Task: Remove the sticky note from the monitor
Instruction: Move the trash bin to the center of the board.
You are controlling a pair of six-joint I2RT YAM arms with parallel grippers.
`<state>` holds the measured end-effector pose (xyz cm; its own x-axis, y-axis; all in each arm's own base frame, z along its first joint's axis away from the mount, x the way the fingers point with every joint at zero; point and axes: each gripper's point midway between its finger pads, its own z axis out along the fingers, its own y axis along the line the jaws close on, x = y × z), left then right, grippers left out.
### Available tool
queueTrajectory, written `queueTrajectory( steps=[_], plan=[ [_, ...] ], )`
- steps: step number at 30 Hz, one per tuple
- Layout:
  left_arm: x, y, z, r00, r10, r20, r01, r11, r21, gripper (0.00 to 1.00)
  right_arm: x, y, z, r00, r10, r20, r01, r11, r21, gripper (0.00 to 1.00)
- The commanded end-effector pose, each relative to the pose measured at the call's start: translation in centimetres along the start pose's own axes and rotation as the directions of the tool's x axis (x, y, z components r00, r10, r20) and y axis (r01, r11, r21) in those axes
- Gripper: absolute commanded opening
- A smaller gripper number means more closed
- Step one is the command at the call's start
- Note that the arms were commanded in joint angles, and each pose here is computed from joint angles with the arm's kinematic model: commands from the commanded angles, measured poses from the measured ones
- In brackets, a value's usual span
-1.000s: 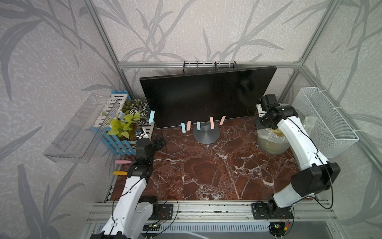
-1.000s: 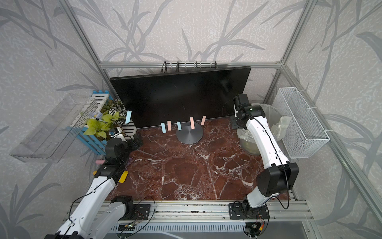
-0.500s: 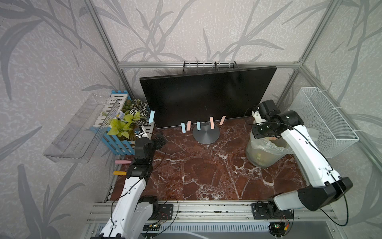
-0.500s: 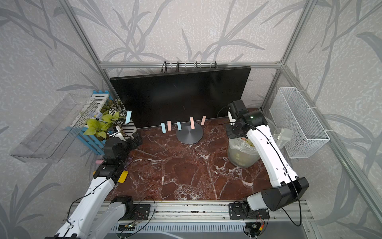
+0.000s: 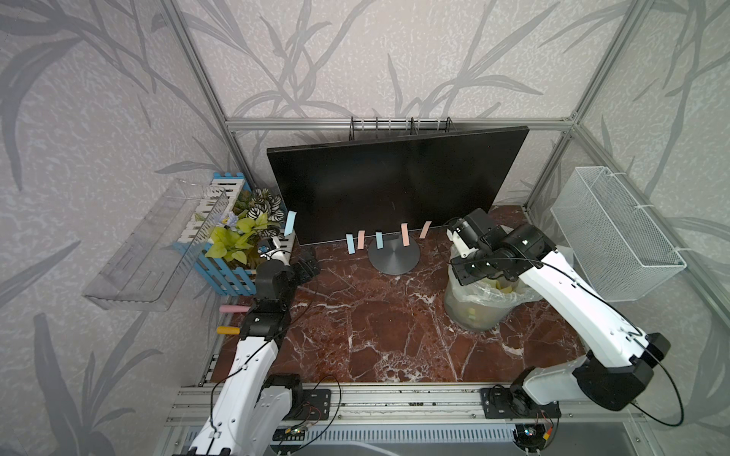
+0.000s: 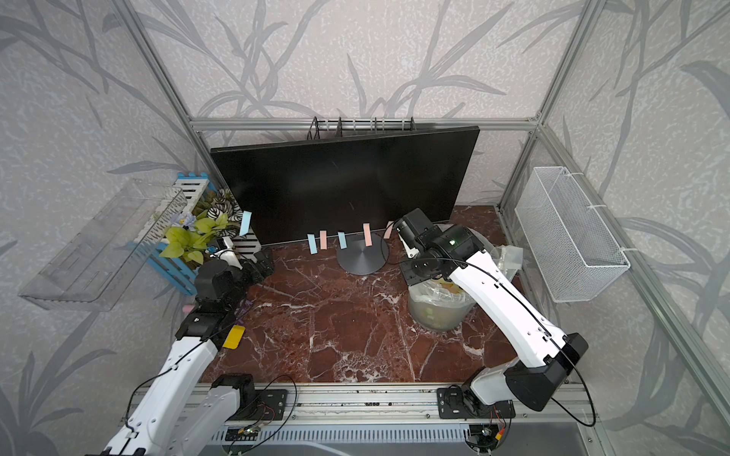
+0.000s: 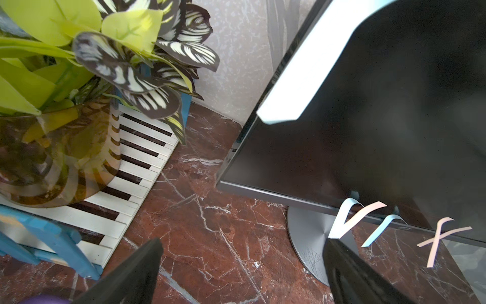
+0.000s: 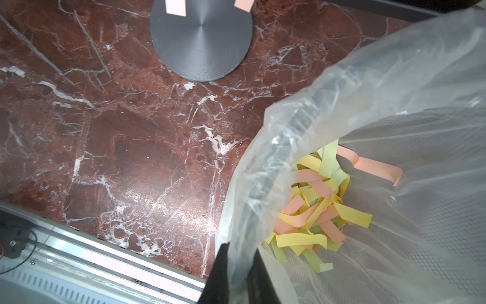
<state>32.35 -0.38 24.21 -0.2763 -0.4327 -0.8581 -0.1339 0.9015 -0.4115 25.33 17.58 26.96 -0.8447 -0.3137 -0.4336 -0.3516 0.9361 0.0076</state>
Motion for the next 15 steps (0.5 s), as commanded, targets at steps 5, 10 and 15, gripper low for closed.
queueTrajectory(
  steps=[5, 10, 15],
  plan=[
    [1.5, -0.6, -0.2, 0.996, -0.079, -0.051, 0.081, 0.995, 0.05, 1.0, -2.4, 2.7, -1.6, 0.994, 0.047, 0.095, -0.038, 0.994, -0.101, 0.22],
    [3.1, 0.1, -0.2, 0.986, -0.15, -0.071, 0.153, 0.988, 0.036, 1.0, -3.4, 2.7, -2.5, 0.99, 0.046, 0.135, -0.032, 0.994, -0.104, 0.6],
    [3.9, 0.8, -0.5, 0.977, -0.203, -0.07, 0.205, 0.979, 0.018, 1.0, -5.2, 3.2, -4.2, 0.982, 0.041, 0.187, -0.017, 0.992, -0.128, 0.68]
  ],
)
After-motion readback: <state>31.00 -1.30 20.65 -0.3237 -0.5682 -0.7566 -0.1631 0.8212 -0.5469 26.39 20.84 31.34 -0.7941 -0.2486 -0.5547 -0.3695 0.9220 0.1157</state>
